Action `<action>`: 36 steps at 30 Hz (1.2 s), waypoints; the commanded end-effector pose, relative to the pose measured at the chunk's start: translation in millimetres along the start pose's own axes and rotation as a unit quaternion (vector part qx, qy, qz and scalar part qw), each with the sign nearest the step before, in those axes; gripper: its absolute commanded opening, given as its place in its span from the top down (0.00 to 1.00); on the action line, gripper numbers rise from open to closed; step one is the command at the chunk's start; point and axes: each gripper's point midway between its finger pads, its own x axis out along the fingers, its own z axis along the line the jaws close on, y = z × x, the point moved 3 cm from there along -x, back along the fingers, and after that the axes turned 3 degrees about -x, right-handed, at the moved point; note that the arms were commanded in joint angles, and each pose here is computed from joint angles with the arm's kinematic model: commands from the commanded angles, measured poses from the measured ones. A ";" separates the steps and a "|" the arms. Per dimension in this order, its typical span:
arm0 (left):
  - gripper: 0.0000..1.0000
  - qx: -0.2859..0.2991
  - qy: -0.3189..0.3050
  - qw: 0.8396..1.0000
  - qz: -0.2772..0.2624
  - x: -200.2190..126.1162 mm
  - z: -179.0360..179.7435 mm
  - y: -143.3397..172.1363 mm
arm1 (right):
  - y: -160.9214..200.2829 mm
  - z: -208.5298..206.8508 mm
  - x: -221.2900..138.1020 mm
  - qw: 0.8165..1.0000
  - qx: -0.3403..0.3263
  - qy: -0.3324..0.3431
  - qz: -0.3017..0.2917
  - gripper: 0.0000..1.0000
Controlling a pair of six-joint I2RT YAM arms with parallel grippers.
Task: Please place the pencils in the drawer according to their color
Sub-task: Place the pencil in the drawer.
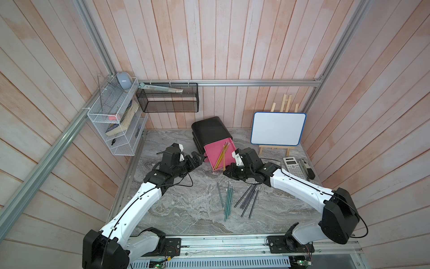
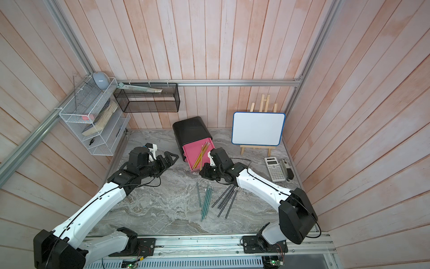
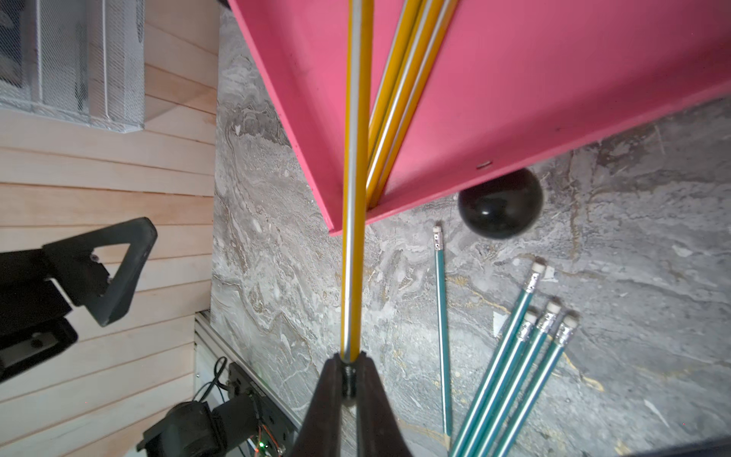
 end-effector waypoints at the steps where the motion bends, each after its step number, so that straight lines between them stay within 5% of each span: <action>1: 0.01 0.009 0.018 1.000 -0.016 -2.7 -14.8 -8.4 | -10.0 5.1 -5.6 0.998 0.040 -0.043 -0.016 1.00; 29: 0.01 0.010 0.015 1.000 -0.018 -4.4 -9.7 -5.1 | -71.3 21.5 34.7 0.990 0.100 -0.098 -0.031 1.00; 30: 0.01 0.010 0.014 1.000 -0.017 -4.2 -9.1 -4.6 | -72.6 23.1 36.5 0.990 0.099 -0.100 -0.028 0.97; 33: 0.01 0.009 0.015 1.000 -0.020 -5.2 -9.5 -5.2 | -77.9 29.7 36.6 0.990 0.095 -0.104 -0.029 0.66; 36: 0.01 0.009 0.016 1.000 -0.020 -5.3 -9.7 -5.2 | -81.8 33.4 33.0 0.990 0.092 -0.104 -0.036 0.58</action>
